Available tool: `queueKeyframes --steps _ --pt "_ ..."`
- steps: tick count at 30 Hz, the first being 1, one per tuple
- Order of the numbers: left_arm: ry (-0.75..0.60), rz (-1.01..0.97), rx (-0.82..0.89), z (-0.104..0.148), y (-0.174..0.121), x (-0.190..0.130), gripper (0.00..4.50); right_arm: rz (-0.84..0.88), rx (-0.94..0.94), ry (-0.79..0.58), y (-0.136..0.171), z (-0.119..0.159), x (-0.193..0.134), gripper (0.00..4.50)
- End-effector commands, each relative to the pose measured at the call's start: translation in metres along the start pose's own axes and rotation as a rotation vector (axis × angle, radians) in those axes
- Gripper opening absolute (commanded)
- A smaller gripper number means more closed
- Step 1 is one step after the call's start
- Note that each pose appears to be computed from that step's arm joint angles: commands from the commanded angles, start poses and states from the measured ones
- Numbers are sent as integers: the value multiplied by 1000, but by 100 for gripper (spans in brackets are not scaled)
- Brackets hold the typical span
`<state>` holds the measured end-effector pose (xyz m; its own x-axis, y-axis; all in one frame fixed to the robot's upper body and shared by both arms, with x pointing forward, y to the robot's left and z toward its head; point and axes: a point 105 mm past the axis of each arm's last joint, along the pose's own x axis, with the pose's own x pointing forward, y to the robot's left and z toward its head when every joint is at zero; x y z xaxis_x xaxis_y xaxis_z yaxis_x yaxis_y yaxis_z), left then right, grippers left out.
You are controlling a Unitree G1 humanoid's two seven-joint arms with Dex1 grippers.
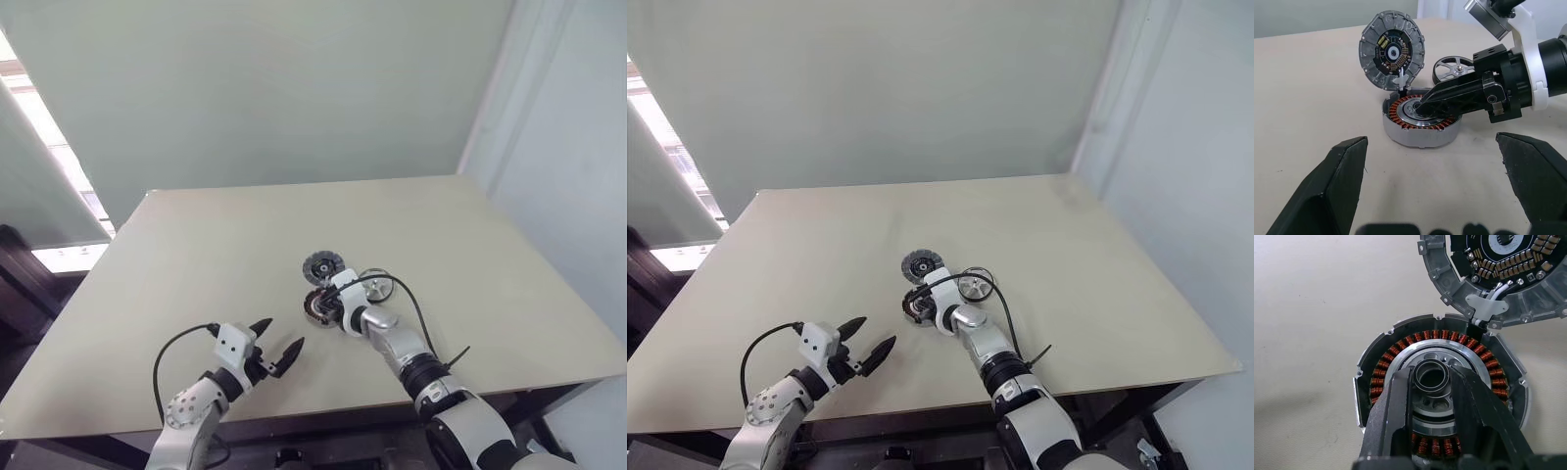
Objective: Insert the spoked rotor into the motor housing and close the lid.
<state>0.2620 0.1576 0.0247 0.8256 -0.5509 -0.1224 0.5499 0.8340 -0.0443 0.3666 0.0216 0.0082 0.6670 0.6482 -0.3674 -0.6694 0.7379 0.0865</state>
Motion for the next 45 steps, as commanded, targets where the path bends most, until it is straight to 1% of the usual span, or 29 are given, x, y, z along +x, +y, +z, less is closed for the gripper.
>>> queueKeyframes --steps 1,45 --pt "-50 -13 35 15 -1 3 450 -3 -25 -49 -2 17 1 81" --pt "-49 -22 35 15 -4 3 450 -19 -27 -39 -4 11 1 81"
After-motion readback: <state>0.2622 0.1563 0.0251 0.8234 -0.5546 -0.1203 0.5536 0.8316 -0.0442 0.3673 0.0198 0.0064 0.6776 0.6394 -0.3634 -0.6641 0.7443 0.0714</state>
